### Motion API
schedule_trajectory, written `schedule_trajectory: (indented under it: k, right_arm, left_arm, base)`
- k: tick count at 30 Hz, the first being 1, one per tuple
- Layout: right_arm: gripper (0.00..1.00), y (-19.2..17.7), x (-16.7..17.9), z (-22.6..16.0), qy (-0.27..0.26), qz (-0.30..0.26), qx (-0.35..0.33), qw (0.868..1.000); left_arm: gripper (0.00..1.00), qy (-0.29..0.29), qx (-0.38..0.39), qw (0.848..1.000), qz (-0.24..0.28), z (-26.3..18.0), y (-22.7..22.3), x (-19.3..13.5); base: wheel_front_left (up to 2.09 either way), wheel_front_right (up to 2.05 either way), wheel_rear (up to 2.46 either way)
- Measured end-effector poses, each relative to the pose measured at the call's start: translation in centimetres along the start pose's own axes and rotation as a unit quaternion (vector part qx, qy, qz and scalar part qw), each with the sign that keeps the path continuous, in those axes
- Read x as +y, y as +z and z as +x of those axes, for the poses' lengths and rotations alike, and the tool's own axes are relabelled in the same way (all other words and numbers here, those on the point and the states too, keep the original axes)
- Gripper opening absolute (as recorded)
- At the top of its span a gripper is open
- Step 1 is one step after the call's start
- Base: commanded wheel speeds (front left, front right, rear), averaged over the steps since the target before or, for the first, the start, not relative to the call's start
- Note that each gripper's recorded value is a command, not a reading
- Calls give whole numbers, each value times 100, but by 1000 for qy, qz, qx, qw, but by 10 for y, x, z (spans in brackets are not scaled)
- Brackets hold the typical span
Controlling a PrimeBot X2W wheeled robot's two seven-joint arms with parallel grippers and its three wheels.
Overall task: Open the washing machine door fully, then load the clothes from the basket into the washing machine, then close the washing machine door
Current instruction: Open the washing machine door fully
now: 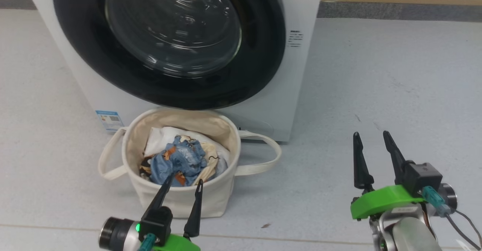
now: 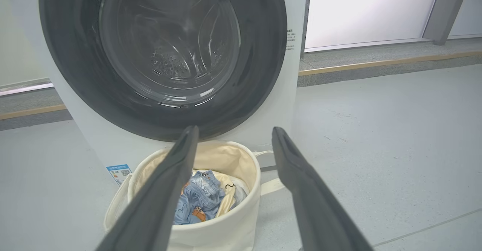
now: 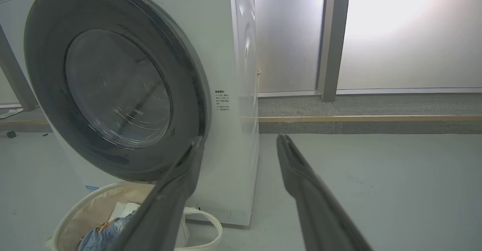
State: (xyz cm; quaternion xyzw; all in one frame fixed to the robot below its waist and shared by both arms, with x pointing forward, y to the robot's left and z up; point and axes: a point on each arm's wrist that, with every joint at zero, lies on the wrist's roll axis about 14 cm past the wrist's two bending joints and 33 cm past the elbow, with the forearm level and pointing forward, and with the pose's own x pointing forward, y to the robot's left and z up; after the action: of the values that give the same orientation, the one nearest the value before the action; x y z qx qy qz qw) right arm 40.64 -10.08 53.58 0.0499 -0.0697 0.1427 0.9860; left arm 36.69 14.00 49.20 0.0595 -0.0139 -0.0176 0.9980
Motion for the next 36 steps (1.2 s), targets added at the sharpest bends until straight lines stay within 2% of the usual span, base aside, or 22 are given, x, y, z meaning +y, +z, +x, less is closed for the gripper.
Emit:
schedule_trajectory:
  k: [9,19,20,26,32,36]
  right_arm:
    - [100,-2,0,1,1,0,3,1000]
    - [100,1,2,4,5,5,-4,1000]
    - [0,1,3,4,6,6,-4,1000]
    - [0,-2,4,6,4,33,-2,999]
    - [0,-13,-16,29,-38,142,0,989]
    - [0,-24,-26,54,-60,217,7,974]
  left_arm:
    - [100,1,-10,1000,-5,1,6,0]
    - [100,4,-8,1000,-5,0,6,1]
    - [100,4,-8,1000,-5,0,5,2]
    - [100,5,-4,1000,-5,0,2,3]
    - [100,0,17,1000,-7,5,-11,0]
    - [100,-6,19,1000,-6,19,-13,-3]
  base:
    - [74,74,-147]
    - [11,11,-21]
    - [0,0,0]
    - [0,0,0]
    - [0,0,0]
    - [0,0,0]
